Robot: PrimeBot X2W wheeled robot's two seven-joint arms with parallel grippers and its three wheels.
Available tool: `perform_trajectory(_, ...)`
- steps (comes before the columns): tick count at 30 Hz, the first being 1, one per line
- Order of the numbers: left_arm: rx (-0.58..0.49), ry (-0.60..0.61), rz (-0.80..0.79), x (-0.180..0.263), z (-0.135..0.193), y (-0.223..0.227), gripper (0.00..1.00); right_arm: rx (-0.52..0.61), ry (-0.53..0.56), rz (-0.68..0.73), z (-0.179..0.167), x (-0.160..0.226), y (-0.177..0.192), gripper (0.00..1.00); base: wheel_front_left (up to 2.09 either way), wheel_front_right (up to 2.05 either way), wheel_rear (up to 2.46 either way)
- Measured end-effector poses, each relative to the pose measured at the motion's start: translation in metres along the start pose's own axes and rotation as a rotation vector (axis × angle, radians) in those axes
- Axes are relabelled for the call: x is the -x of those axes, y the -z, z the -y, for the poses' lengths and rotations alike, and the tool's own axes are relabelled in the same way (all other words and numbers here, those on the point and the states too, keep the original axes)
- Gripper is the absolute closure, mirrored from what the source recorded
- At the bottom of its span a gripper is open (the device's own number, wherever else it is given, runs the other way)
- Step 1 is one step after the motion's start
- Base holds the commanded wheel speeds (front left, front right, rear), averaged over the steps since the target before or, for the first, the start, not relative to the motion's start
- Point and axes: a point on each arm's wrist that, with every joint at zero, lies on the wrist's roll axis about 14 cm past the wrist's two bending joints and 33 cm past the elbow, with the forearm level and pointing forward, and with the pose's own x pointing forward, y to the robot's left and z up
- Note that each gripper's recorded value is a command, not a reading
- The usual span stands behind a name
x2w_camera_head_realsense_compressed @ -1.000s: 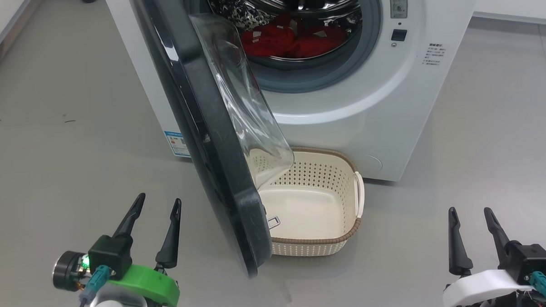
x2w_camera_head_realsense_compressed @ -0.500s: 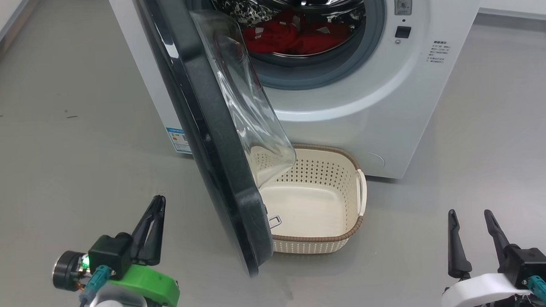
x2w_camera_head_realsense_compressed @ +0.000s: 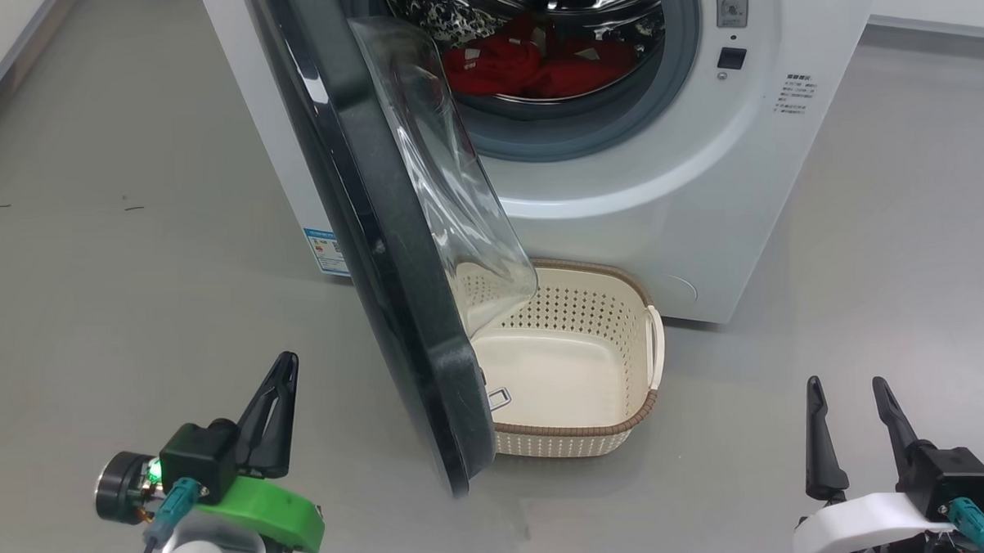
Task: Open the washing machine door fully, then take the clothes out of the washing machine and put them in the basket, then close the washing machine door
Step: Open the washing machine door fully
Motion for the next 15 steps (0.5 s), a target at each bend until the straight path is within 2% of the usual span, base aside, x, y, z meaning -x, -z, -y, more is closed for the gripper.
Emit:
perform_trajectory(8,-0.012,-0.024,0.080,-0.004,-0.008,-0.026,1.00,-0.002,-0.002,0.003,-0.002,0.000,-0.001,0.00,0.00,0.00,0.00)
perform_trajectory(15,-0.043,-0.037,0.329,-0.016,-0.011,-0.109,1.00,0.010,-0.005,0.010,-0.003,0.001,-0.003,0.00,0.00,0.00,0.00)
